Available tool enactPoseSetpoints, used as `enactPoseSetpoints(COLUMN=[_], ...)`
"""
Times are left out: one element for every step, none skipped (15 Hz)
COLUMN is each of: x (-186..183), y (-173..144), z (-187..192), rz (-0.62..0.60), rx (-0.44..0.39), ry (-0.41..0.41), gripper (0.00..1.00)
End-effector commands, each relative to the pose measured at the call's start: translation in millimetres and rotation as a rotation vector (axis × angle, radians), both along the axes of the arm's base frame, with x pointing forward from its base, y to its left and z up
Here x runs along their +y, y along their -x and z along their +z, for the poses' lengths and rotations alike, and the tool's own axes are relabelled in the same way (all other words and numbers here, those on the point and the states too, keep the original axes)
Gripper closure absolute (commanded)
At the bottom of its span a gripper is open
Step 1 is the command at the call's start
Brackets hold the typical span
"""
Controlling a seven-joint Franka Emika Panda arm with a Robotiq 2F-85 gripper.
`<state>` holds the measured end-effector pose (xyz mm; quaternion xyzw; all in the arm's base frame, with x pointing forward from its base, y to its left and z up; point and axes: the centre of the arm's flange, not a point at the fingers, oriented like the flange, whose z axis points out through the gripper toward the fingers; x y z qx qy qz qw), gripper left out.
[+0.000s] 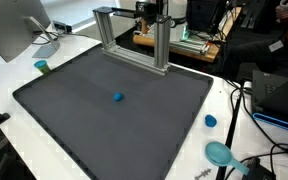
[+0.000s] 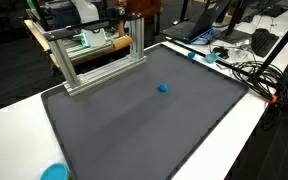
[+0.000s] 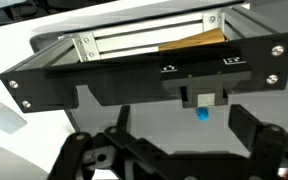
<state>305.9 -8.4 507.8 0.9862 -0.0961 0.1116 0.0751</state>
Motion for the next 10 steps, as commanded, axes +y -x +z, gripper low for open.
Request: enactPoseSetpoints(x=[24.6,26.9,25.4,21.8,22.2,22.1,22.2,22.2,22.2,22.1], y=[-12.3,-15.1,-17.4,-7.8,-8.7,-9.0,-9.0,-8.9,-8.9,-8.9], z=[3.0,0.7,-1.4,3.3,2.7,2.1,2.0,2.2,2.2,2.2], rz=[0.001,-0.022,-0.049,-0.012,-0.015,-0.015,-0.015,-0.015,-0.015,-0.015], rx=[-0.066,-0.079,-0.093,-0.069,-0.07,-0.068,-0.068,-0.068,-0.068,-0.068], ry=[-0.01,-0.033,-0.07,-0.019,-0.022,-0.022,-0.022,-0.022,-0.022,-0.022], gripper=[0.0,0.0,0.0,0.0,0.0,0.0,0.0,0.0,0.0,0.0])
